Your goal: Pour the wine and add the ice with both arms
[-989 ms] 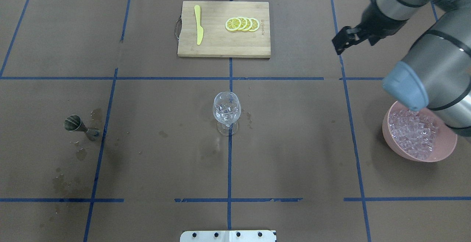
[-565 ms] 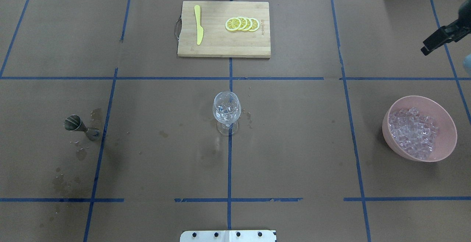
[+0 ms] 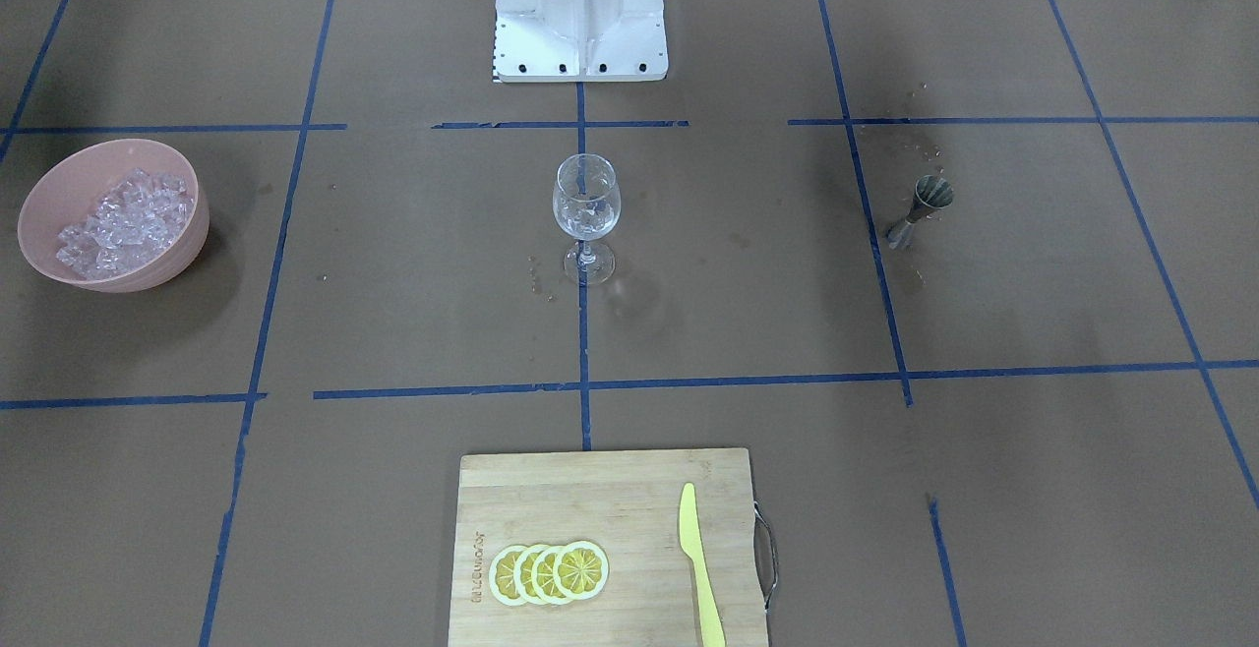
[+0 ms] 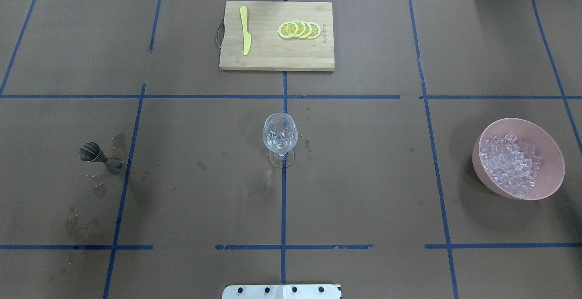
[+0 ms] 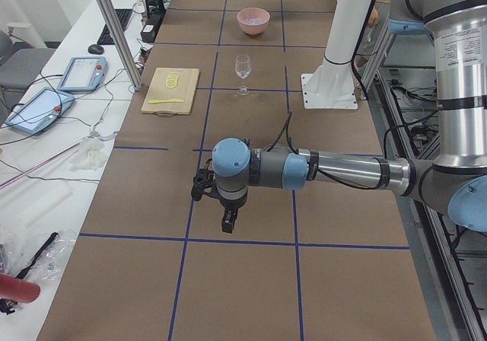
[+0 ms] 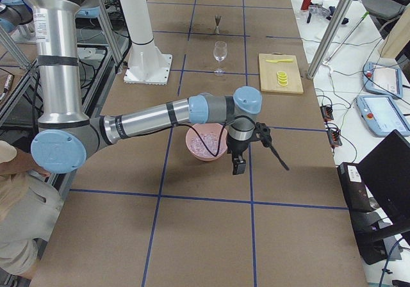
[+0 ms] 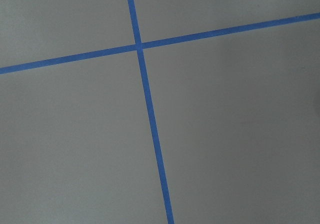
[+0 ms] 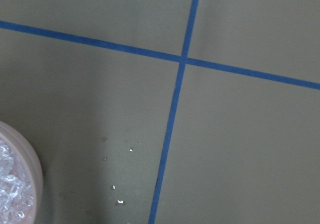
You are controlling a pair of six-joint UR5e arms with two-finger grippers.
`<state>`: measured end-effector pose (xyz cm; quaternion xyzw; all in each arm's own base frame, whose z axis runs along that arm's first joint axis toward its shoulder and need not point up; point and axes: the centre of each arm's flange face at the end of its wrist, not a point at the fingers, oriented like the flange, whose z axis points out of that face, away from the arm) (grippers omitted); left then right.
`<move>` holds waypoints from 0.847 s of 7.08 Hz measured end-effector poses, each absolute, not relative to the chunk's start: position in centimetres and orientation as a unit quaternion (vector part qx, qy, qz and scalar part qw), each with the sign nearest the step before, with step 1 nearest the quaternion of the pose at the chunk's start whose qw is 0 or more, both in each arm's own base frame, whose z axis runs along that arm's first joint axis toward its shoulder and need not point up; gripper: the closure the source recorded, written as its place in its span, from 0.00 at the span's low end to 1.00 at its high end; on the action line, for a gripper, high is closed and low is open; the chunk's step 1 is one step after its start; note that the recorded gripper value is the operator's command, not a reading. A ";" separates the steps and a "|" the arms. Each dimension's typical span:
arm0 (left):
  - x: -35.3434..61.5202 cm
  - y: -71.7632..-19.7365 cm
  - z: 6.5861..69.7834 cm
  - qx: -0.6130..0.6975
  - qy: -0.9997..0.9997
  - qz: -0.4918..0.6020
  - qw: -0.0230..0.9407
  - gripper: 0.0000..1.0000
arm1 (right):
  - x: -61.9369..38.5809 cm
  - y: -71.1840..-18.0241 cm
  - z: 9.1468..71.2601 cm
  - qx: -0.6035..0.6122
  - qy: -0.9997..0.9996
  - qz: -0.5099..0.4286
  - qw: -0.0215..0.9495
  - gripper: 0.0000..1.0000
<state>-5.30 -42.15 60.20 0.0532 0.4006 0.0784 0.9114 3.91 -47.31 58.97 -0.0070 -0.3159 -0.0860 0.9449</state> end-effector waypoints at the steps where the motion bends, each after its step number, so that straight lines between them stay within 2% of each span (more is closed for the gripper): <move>1: -5.3 -42.2 60.2 0.054 0.401 0.079 0.911 0.00 | 4.8 -46.5 60.2 -0.014 -0.317 -0.082 0.945 0.00; 6: -5.3 -42.4 59.9 0.056 0.400 0.080 0.911 0.00 | 7.6 -43.8 64.7 -0.007 -0.350 -0.079 0.933 0.00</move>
